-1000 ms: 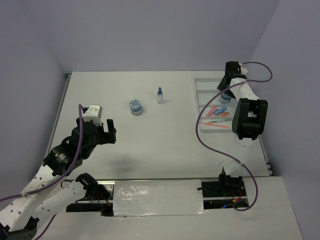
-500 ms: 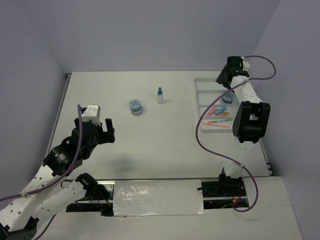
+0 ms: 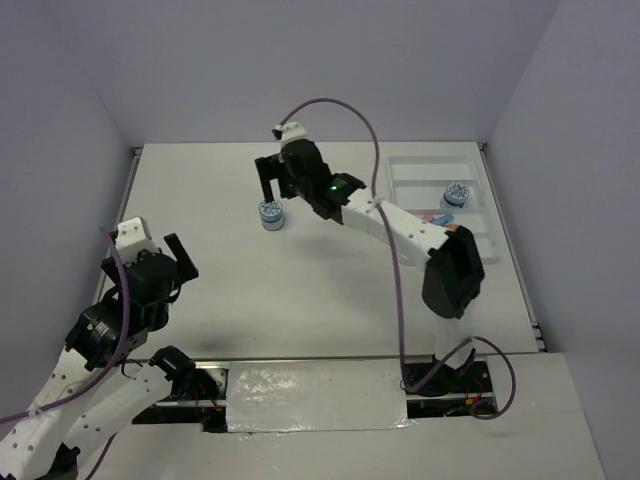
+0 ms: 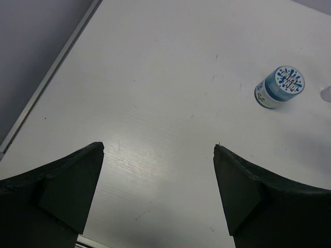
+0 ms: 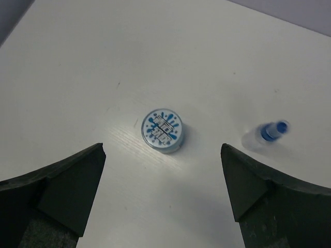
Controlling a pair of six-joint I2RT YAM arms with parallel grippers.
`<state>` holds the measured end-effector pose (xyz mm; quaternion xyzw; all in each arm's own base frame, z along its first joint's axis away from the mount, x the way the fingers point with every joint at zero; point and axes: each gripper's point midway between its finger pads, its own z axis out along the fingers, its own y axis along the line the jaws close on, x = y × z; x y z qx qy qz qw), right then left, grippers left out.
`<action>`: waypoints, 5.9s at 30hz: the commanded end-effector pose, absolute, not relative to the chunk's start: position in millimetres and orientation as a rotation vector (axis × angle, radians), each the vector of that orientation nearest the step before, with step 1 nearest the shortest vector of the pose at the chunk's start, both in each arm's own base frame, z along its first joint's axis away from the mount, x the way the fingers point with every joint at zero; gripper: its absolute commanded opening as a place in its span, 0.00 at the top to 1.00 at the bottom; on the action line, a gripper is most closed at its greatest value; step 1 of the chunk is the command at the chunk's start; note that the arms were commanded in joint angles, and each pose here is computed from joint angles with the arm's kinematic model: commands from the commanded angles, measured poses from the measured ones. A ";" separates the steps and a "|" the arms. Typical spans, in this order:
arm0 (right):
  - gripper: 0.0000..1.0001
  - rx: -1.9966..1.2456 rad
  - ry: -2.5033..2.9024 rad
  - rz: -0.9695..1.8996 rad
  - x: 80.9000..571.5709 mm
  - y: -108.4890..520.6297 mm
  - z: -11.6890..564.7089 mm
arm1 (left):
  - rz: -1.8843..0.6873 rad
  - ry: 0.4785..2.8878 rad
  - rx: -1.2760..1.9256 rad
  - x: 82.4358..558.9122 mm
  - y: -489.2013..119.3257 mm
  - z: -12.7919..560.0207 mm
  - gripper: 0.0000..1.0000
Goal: Sort the stationery into containers
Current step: Pick up the stationery from the center of the board, then place the stationery in the storage box, then pick up the stationery from the center of the board, then place the stationery in the storage box.
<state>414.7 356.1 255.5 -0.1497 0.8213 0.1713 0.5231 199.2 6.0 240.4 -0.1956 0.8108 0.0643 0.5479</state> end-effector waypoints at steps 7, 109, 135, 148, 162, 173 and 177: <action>0.00 -0.587 2.027 0.273 466.7 428.7 182.7 | 0.092 1.892 -0.410 206.2 -3.1 250.8 0.01; 0.04 -0.496 1.916 0.311 488.2 279.8 214.6 | -0.018 1.915 -0.254 212.9 -29.0 250.0 0.01; 0.37 -0.266 2.115 0.113 522.8 294.8 109.7 | -0.044 1.909 -0.229 212.8 -33.1 251.8 0.01; 0.92 -0.254 2.119 0.229 530.4 294.9 116.7 | -0.048 1.919 -0.208 213.9 -36.1 249.4 0.01; 0.96 0.321 1.961 0.593 561.3 143.5 218.4 | -0.054 1.920 -0.203 214.3 -37.5 249.5 0.01; 0.95 0.773 1.907 0.646 588.1 2.8 189.2 | -0.068 1.927 -0.182 215.2 -41.8 248.2 0.01; 0.92 0.851 1.936 0.566 594.1 -24.5 169.7 | -0.075 1.930 -0.170 215.7 -43.9 248.1 0.01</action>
